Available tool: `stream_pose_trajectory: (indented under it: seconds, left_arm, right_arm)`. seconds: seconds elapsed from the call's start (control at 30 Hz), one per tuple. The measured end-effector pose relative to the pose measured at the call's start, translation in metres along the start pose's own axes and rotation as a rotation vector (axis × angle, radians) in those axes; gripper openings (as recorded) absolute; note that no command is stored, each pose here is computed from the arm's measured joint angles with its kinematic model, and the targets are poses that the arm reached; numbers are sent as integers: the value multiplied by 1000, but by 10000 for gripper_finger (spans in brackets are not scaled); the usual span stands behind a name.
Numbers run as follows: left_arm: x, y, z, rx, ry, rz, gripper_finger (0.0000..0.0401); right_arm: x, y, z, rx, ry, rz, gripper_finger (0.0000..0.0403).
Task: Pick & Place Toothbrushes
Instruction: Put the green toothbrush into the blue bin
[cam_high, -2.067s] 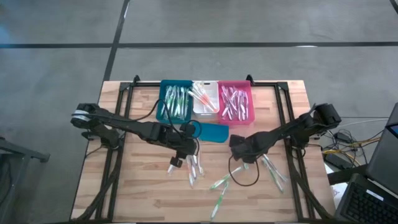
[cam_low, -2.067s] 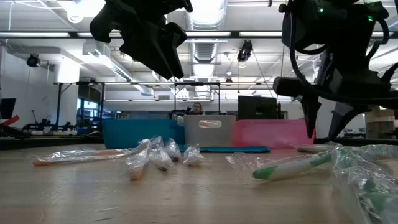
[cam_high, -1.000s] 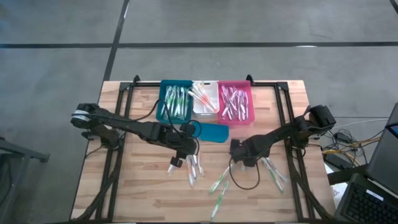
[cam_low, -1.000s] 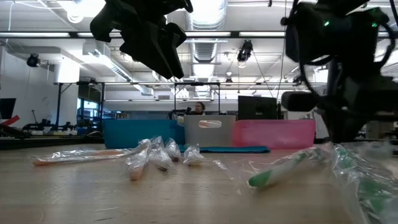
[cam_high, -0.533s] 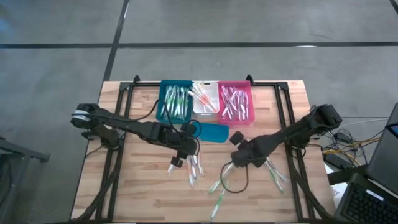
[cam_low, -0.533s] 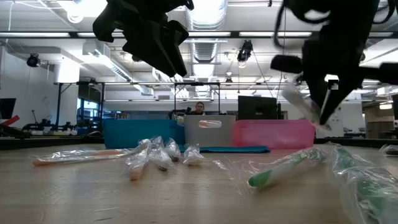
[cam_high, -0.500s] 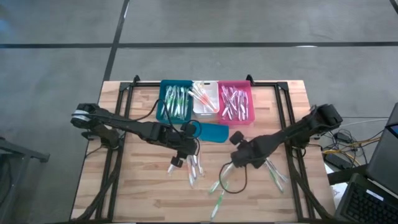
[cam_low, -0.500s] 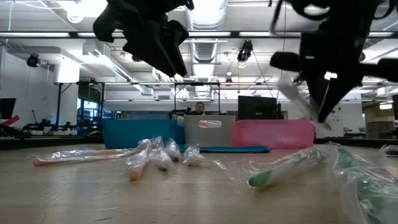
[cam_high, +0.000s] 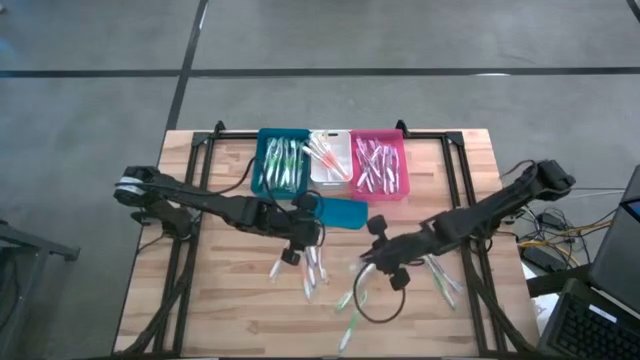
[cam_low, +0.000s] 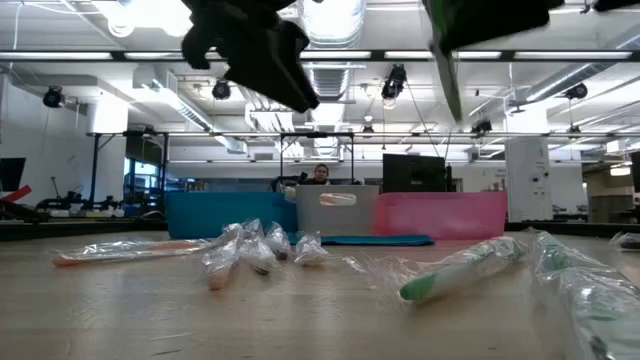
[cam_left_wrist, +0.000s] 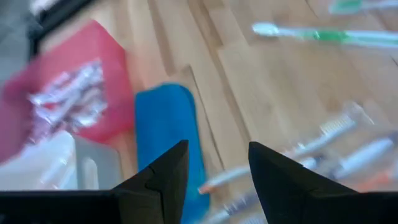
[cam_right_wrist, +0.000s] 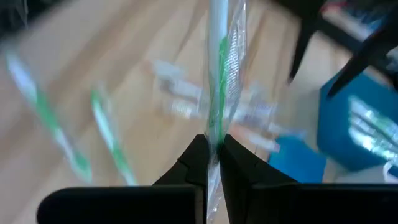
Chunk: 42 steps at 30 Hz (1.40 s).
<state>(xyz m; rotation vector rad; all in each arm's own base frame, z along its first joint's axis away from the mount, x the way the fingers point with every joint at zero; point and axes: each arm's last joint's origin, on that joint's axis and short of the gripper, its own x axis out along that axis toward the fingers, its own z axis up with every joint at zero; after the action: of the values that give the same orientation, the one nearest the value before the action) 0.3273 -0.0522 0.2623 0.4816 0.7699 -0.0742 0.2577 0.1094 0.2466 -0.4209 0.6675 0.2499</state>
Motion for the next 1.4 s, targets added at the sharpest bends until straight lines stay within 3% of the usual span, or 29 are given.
stream_pose_trajectory:
  seconds: [0.3,0.53,0.8,1.13,1.4]
  left_arm:
    - [6,3,13,74,-212,93,172]
    - [12,-1,10,88,-487,169,172]
    - [4,2,18,-13,-724,209,172]
    - [-5,10,35,-52,-783,222,172]
    - [6,11,48,-39,-782,181,160]
  right_arm:
    - [-23,-4,-4,50,-328,-69,14]
    - [-25,-3,-16,-33,-511,-160,14]
    - [-24,-10,-23,-63,-482,-395,14]
    - [-24,-13,-23,-58,-484,-409,14]
    - [-24,-14,-23,-73,-479,-420,14]
